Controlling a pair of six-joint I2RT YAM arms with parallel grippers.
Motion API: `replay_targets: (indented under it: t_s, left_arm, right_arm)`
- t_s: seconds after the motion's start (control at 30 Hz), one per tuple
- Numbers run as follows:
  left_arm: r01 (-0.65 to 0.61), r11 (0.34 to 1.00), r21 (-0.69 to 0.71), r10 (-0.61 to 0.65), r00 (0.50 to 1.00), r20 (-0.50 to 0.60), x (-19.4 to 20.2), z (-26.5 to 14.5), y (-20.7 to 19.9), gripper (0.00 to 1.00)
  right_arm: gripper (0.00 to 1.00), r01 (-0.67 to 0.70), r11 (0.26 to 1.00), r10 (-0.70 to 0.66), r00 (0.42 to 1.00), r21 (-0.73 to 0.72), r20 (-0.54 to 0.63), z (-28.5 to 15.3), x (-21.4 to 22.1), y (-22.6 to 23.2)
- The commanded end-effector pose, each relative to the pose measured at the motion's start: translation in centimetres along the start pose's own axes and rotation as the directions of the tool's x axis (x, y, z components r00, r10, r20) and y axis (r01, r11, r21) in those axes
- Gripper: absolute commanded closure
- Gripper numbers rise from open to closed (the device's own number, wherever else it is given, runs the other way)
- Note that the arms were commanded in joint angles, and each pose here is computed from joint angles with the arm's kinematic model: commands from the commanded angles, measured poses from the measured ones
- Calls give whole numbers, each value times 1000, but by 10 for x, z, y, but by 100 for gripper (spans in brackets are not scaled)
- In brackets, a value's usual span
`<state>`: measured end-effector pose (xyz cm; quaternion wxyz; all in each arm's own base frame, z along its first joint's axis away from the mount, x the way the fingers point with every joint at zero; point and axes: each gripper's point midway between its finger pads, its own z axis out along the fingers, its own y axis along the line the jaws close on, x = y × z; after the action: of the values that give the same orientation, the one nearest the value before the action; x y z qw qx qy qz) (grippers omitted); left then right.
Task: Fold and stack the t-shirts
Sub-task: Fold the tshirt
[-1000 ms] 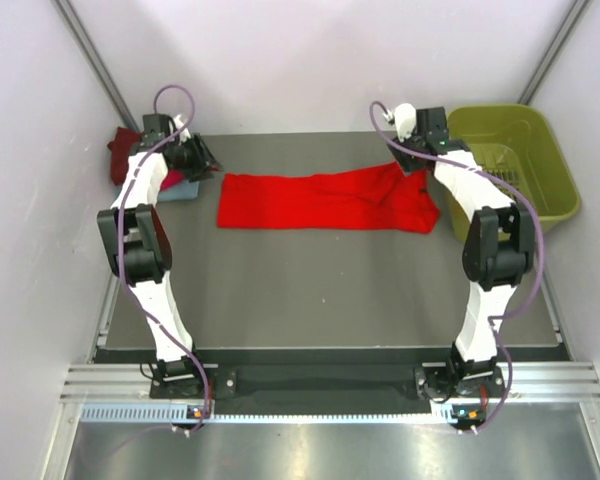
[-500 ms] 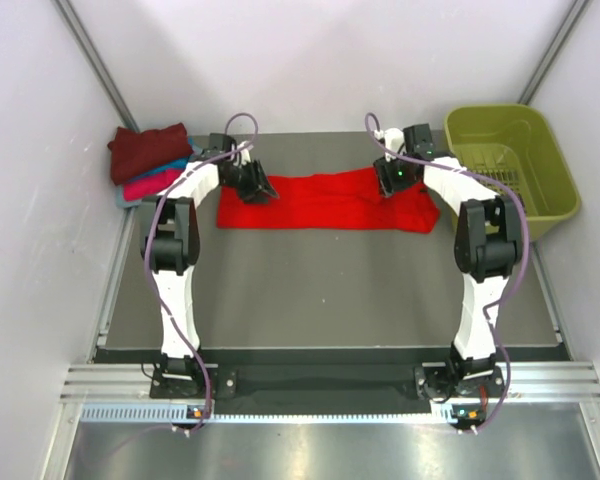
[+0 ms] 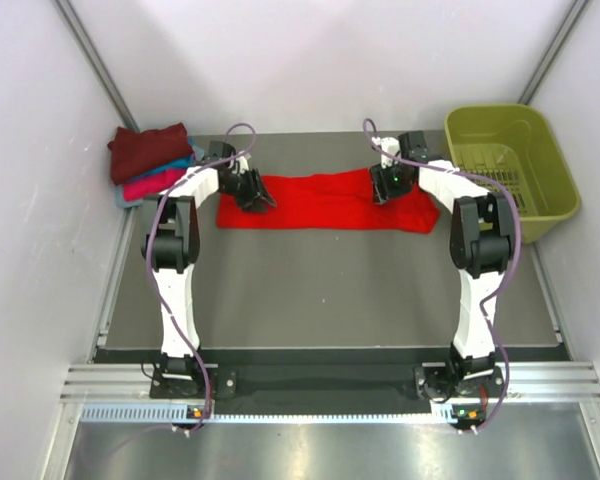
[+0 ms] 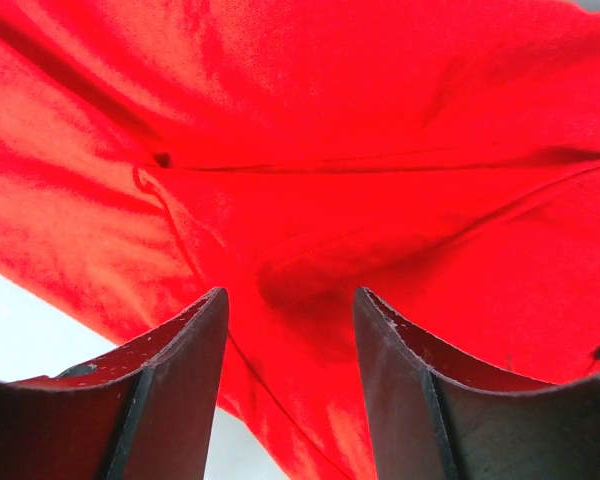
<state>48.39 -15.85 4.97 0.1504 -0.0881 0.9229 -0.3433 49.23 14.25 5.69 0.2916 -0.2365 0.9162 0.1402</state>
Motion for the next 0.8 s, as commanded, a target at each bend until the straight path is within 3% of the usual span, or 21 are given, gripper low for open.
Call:
replay_targets:
  t_s: [0.0,0.23,0.4,0.53,0.77]
  left_arm:
    - [5,1000,0,-5,1000,-7,3,5,3,54]
    - [-5,1000,-20,5,1000,-12,9,4,7,54]
    - [-15,999,-44,14,1000,-27,17,7,13,54]
    - [-27,998,-57,25,999,-29,19,6,13,54]
    - [-69,994,-88,70,997,10,12,-7,9,54]
  right_arm:
    - [46,-11,999,11,1000,-33,7,14,-2,10]
    - [46,-21,999,22,999,-42,36,31,-19,8]
    - [46,4,1000,-1,991,-22,131,30,-60,0]
    - [46,28,1000,-30,973,11,229,19,-100,-7]
    - [45,41,997,-60,956,72,289,-24,-122,-8]
